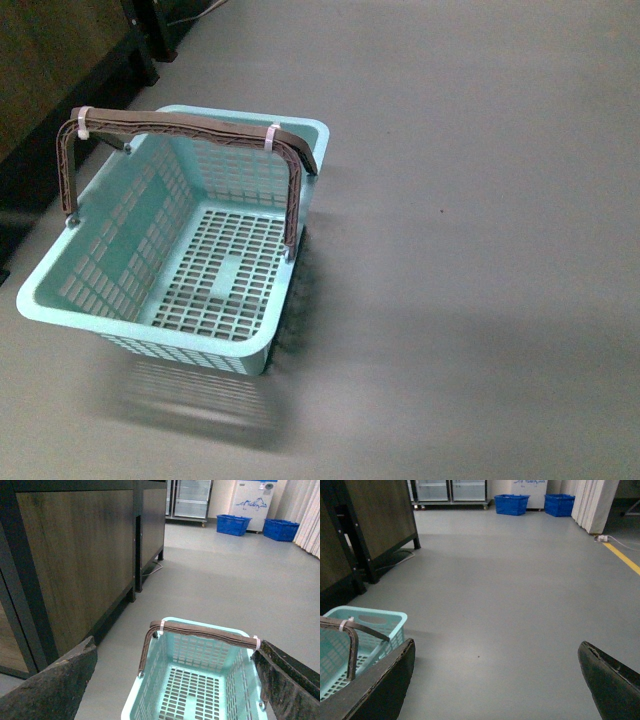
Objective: Pick mango and avocado into basket
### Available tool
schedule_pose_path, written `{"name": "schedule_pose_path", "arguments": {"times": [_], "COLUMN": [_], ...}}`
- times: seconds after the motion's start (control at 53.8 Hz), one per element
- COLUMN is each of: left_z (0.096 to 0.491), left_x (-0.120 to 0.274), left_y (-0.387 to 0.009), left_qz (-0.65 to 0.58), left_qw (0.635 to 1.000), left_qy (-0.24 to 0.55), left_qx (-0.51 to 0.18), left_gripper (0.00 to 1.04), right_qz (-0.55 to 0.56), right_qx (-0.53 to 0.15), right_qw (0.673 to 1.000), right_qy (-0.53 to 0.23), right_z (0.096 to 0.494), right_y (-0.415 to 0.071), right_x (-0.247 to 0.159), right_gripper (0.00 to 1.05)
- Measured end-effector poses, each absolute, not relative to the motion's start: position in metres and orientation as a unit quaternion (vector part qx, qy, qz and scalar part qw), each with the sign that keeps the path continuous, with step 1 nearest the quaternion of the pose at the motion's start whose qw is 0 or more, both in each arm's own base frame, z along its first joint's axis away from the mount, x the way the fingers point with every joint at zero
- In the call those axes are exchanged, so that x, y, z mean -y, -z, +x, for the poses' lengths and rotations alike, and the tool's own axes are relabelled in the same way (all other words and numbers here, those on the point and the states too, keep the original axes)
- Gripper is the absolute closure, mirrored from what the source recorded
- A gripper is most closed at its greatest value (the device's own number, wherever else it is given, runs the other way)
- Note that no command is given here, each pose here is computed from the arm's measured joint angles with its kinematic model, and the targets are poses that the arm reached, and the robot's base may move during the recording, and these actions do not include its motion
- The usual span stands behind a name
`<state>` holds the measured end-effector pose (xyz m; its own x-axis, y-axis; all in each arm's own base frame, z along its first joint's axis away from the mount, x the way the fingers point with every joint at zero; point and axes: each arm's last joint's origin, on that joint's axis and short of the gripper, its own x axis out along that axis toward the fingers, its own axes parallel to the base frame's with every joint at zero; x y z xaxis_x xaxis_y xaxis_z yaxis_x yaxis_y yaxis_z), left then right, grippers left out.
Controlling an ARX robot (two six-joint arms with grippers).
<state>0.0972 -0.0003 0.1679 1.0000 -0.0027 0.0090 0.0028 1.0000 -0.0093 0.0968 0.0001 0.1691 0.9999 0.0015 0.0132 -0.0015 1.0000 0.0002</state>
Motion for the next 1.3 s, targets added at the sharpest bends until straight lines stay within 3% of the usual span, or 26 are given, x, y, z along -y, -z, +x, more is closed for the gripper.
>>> {"name": "schedule_pose_path", "arguments": {"times": [0.409, 0.483, 0.52, 0.576, 0.669, 0.743, 0.91, 1.04, 1.3], "left_z": [0.097, 0.097, 0.098, 0.099, 0.109, 0.13, 0.185, 0.264, 0.35], "left_x": [0.0, 0.0, -0.001, -0.005, -0.015, -0.025, -0.022, 0.005, 0.038], "left_y": [-0.168, -0.167, -0.168, -0.161, -0.162, -0.163, -0.158, -0.136, -0.09], "left_qz": [-0.005, -0.083, -0.15, -0.315, -0.477, -0.528, -0.553, -0.561, -0.577], "left_qw": [1.0, 0.993, 0.974, 0.911, 0.836, 0.807, 0.791, 0.785, 0.76], "left_qy": [0.001, 0.015, 0.005, -0.039, -0.087, -0.127, -0.134, -0.105, -0.11], "left_qx": [0.004, -0.086, -0.169, -0.264, -0.255, -0.231, -0.224, -0.239, -0.278], "left_gripper": [0.09, 0.09, 0.09, 0.09, 0.09, 0.09, 0.09, 0.09, 0.09], "right_qz": [0.0, 0.0, 0.0, 0.0, 0.0, 0.0, 0.0, 0.0, 0.0], "right_qx": [0.007, 0.006, 0.007, 0.006, 0.006, 0.006, 0.006, 0.006, 0.006], "right_qw": [1.0, 1.0, 1.0, 1.0, 1.0, 1.0, 1.0, 1.0, 1.0], "right_qy": [-0.001, -0.001, -0.001, -0.001, -0.001, -0.001, -0.001, -0.001, -0.001], "right_z": [0.097, 0.097, 0.097, 0.097, 0.097, 0.097, 0.097, 0.097, 0.097], "right_y": [-0.169, -0.169, -0.169, -0.169, -0.169, -0.169, -0.169, -0.169, -0.169], "right_x": [0.0, 0.0, 0.0, 0.0, 0.0, 0.0, 0.0, 0.0, 0.0], "right_gripper": [0.09, 0.09, 0.09, 0.09, 0.09, 0.09, 0.09, 0.09, 0.09]}}
